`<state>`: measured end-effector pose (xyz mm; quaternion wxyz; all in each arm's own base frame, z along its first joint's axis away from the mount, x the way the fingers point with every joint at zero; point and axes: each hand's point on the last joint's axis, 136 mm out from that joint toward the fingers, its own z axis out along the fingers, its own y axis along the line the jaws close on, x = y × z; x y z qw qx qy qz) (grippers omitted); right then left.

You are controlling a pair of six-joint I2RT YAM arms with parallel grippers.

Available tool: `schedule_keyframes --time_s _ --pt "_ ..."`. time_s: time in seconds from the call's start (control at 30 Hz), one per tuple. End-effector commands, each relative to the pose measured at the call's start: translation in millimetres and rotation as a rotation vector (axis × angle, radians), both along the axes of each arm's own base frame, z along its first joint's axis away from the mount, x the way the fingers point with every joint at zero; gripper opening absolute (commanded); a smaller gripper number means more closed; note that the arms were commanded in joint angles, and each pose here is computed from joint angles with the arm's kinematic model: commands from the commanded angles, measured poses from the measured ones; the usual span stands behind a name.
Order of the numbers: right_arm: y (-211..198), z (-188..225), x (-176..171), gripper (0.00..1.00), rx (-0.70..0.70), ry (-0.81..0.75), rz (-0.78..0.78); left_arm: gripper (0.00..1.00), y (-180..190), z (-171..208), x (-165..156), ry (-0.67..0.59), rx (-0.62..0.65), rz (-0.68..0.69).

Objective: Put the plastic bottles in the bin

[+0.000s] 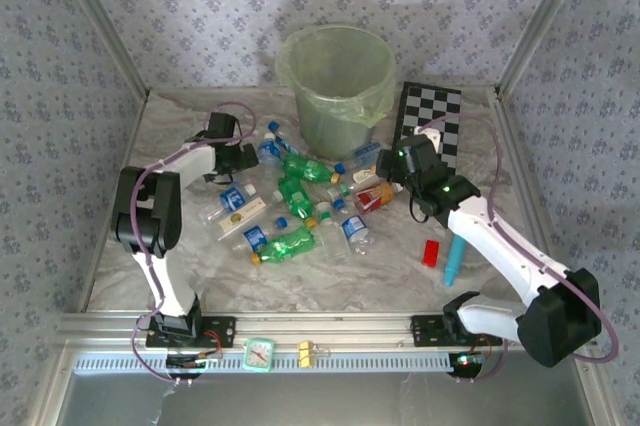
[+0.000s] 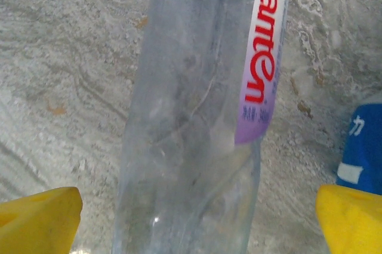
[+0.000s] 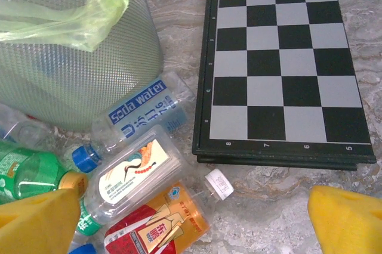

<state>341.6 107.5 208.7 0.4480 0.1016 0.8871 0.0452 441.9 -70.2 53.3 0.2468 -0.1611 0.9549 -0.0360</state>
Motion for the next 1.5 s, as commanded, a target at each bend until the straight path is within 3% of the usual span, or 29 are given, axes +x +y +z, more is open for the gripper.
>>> schedule_keyframes --time_s 0.0,0.2,0.53,0.83,1.07,1.17,1.47 --pt "-15 -11 -1 1.0 -0.012 0.007 -0.087 1.0 3 -6 -1 0.042 0.037 -0.015" --pt "-32 -22 -3 1.0 -0.053 0.046 -0.167 0.95 4 -14 -1 0.056 0.049 -0.014" --pt "-34 -32 1 1.0 -0.031 0.08 -0.16 0.88 7 -23 -1 0.08 0.066 -0.012" --pt "-35 -31 -1 1.0 -0.033 0.084 -0.156 0.6 8 -15 1 0.045 0.073 -0.021" --pt "-34 -34 -2 1.0 -0.021 0.091 -0.153 0.46 13 21 4 -0.05 0.093 -0.015" --pt "-33 -38 -3 1.0 -0.014 0.099 -0.145 0.46 15 45 3 -0.109 0.095 -0.009" --pt "-18 -48 -1 1.0 0.042 0.1 -0.078 0.46 -1 164 -8 -0.43 -0.038 -0.052"
